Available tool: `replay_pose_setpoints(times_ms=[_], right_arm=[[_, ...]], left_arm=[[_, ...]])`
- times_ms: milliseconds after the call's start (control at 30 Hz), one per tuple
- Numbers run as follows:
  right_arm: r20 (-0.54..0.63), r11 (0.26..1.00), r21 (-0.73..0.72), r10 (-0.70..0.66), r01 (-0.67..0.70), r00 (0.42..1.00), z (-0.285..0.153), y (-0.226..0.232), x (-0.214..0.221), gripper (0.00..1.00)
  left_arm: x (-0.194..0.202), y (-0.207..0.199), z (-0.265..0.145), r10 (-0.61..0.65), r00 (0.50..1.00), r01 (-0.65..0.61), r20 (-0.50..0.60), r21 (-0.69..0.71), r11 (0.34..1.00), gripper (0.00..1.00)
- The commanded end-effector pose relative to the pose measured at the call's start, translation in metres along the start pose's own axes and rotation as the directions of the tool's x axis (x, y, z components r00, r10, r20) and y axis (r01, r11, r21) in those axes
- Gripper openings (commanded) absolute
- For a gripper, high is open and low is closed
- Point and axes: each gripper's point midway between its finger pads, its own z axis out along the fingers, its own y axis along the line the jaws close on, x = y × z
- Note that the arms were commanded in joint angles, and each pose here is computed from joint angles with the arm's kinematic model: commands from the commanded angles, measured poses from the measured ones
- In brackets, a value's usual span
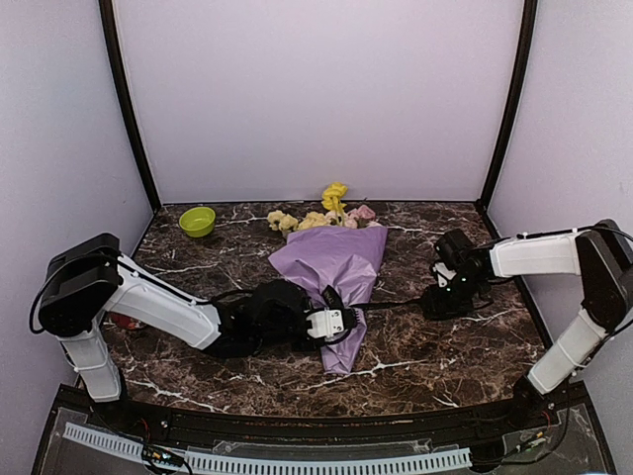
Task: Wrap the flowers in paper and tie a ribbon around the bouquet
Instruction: Pick up the right side of the ribbon from the center of the board, then place the right side of the ribbon on the folded bouquet.
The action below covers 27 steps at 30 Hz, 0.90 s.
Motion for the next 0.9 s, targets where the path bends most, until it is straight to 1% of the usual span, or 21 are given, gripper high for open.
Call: replay_pose_setpoints(times_ms=[0,33,100,133,267,400,500,633,733,767,867], right_arm=[[-0.014,1.0,-0.001,-0.022,0.022,1.0,0.018,0.002,0.0,0.27],[-0.015,1.0,-0.012,-0.025,0.025,1.0,0.018,0.003,0.0,0.18],[0.001,0.999,-0.041,-0.033,0.033,0.999,0.015,0.009,-0.003,0.03],[0.022,0.997,-0.059,-0.039,0.041,0.999,0.01,0.013,-0.007,0.0],[0.107,0.989,-0.125,-0.071,0.085,0.992,-0.015,0.029,-0.027,0.0],[0.213,0.941,-0.291,-0.111,0.172,0.971,-0.053,0.075,-0.057,0.0],[0.306,0.877,-0.391,-0.16,0.277,0.939,-0.088,0.127,-0.079,0.0],[0.417,0.785,-0.436,-0.257,0.44,0.872,-0.136,0.209,-0.106,0.0],[0.491,0.674,-0.488,-0.313,0.554,0.813,-0.168,0.281,-0.113,0.0],[0.49,0.645,-0.506,-0.331,0.572,0.806,-0.166,0.303,-0.113,0.0],[0.532,0.547,-0.555,-0.346,0.627,0.773,-0.182,0.364,-0.11,0.0]], left_arm=[[-0.004,0.024,-0.011,0.091,0.994,-0.095,-0.055,-0.078,0.992,0.0],[-0.004,0.024,-0.011,0.086,0.995,-0.091,-0.056,-0.081,0.993,0.0],[-0.001,0.021,-0.011,0.069,0.996,-0.072,-0.055,-0.073,0.995,0.0],[-0.001,0.02,-0.01,0.061,0.997,-0.064,-0.052,-0.068,0.996,0.0],[-0.003,0.019,-0.01,0.031,0.999,-0.033,-0.036,-0.068,0.997,0.0],[-0.01,0.018,-0.01,0.012,1.0,-0.013,-0.008,-0.056,0.998,0.0],[-0.011,0.017,-0.01,-0.017,1.0,0.018,0.007,-0.051,0.999,0.0],[-0.009,0.011,-0.011,-0.048,0.999,0.048,0.017,-0.031,0.998,0.0],[-0.009,0.009,-0.012,-0.062,0.998,0.062,0.02,-0.023,0.998,0.0],[-0.009,0.008,-0.013,-0.067,0.998,0.067,0.021,-0.02,0.998,0.0],[-0.008,0.003,-0.016,-0.072,0.997,0.073,0.021,-0.012,0.997,0.0]])
